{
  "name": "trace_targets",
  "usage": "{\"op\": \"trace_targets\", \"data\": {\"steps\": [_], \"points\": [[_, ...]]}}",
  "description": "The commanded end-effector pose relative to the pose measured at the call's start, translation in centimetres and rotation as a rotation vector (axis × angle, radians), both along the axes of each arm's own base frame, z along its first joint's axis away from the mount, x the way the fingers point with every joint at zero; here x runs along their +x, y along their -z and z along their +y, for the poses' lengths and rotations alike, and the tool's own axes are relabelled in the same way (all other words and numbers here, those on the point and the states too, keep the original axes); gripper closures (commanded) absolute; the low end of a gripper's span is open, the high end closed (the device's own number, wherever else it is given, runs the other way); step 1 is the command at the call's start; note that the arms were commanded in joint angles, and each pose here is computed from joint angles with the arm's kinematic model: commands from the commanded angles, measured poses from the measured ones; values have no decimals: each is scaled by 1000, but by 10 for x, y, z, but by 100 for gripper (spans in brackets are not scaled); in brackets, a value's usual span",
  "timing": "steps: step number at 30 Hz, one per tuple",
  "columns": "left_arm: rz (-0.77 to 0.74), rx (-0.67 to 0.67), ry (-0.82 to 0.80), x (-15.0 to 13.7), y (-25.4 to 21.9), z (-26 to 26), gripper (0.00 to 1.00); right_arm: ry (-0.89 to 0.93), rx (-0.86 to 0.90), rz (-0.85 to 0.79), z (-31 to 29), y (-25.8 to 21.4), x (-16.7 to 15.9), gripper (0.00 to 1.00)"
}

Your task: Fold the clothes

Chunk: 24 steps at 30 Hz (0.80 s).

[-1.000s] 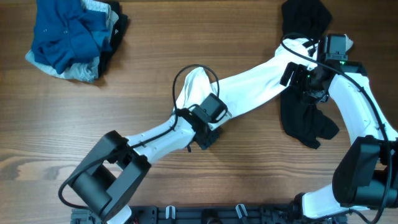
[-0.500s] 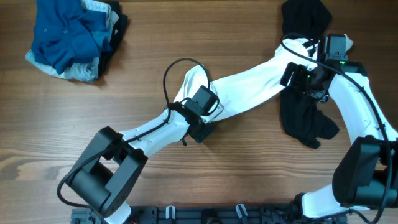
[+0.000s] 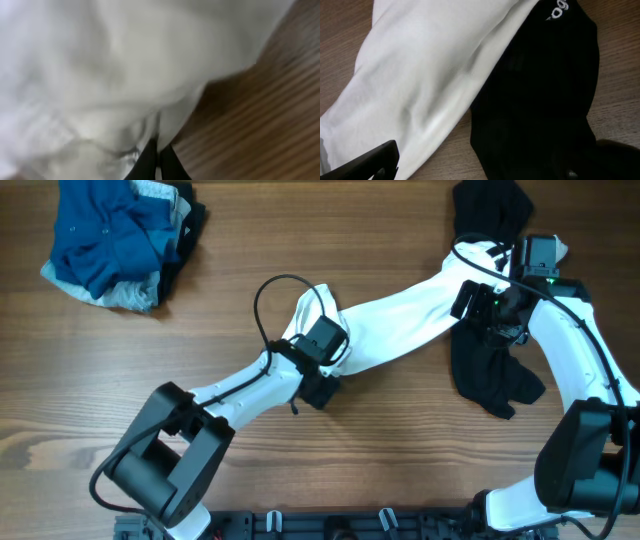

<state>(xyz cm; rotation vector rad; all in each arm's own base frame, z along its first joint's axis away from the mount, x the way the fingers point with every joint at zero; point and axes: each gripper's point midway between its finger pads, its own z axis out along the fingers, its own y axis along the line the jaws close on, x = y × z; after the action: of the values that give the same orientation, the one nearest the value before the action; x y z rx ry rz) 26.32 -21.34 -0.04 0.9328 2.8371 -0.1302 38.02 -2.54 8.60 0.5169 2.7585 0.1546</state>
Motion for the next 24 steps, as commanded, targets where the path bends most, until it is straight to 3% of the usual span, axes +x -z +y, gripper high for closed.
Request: {"op": "trace_targets", "data": {"steps": [1, 7, 13, 18, 24], "points": [[-34, -71, -80, 24, -50, -4, 96, -37, 43, -23, 8, -7, 4, 4], [-274, -212, -135, 76, -180, -9, 96, -87, 99, -130, 22, -46, 11, 4], [-518, -309, -191, 104, -281, 2, 96, -105, 100, -172, 25, -73, -2, 4], [-734, -266, -307, 117, -335, 40, 96, -138, 91, -136, 27, -72, -15, 3], [-850, -246, -401, 126, -363, 70, 96, -184, 113, -110, 35, -62, -22, 3]]}}
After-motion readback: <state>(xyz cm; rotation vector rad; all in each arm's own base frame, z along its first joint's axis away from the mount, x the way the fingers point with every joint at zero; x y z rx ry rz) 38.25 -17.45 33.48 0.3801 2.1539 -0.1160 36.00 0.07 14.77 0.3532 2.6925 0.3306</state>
